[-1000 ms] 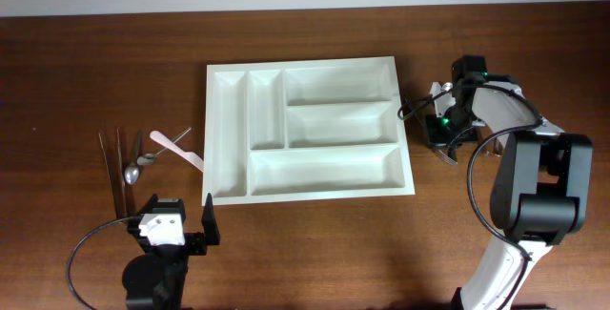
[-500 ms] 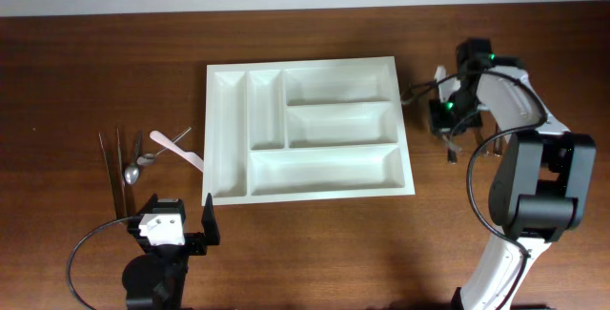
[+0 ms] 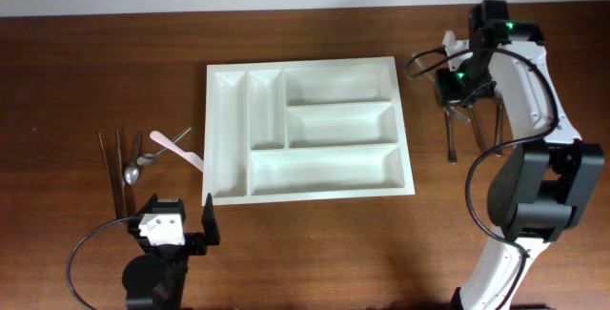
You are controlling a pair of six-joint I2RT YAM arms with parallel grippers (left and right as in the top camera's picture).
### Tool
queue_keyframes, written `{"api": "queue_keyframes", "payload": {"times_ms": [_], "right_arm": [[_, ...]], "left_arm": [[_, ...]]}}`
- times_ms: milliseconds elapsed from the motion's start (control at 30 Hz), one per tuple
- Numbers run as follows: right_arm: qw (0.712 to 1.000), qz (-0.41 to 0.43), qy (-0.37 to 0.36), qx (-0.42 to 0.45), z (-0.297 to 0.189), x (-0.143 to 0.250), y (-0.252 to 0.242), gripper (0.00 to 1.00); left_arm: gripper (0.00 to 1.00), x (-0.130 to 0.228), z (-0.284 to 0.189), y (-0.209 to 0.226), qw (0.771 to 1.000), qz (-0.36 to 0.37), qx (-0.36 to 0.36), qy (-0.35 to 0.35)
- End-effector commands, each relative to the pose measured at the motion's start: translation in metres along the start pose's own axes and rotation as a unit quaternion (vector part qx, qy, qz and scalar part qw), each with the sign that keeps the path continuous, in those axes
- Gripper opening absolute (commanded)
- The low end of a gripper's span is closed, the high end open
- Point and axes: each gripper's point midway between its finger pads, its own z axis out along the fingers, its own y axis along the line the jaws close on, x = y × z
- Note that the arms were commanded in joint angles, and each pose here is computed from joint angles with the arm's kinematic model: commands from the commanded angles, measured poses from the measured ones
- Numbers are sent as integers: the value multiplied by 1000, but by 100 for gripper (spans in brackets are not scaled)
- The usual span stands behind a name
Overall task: Pack container
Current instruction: 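Lift the fork with the right gripper and carry it over the tray, then lower the fork into the middle compartment and open the right gripper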
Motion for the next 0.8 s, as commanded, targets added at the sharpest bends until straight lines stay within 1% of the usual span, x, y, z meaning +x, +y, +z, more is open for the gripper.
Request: {"api": "queue_keyframes", "payload": {"times_ms": [0,167,300,467,533,600,767], "right_arm": [[994,-109,-9,-29,-4,-9,43,4],[974,-225,-11,-40,0,-12,91,4],[938,-340,-17,-65,2,-9,134,4],[887,-454,-22,-80,4,-2,168,4],[871,-484,-23,-81,5,-1,174,4],[862,-500,-24,-81,5,0,177,4],[851,-518,-19,-85,9,4,174,4]], "left_arm": [[99,1,0,-1,1000,7,5,-1],[99,1,0,-1,1000,7,5,-1],[99,1,0,-1,1000,7,5,-1],[99,1,0,-1,1000,7,5,-1],[99,1,0,-1,1000,7,5,-1],[99,1,0,-1,1000,7,5,-1],[99,1,0,-1,1000,7,5,-1]]}}
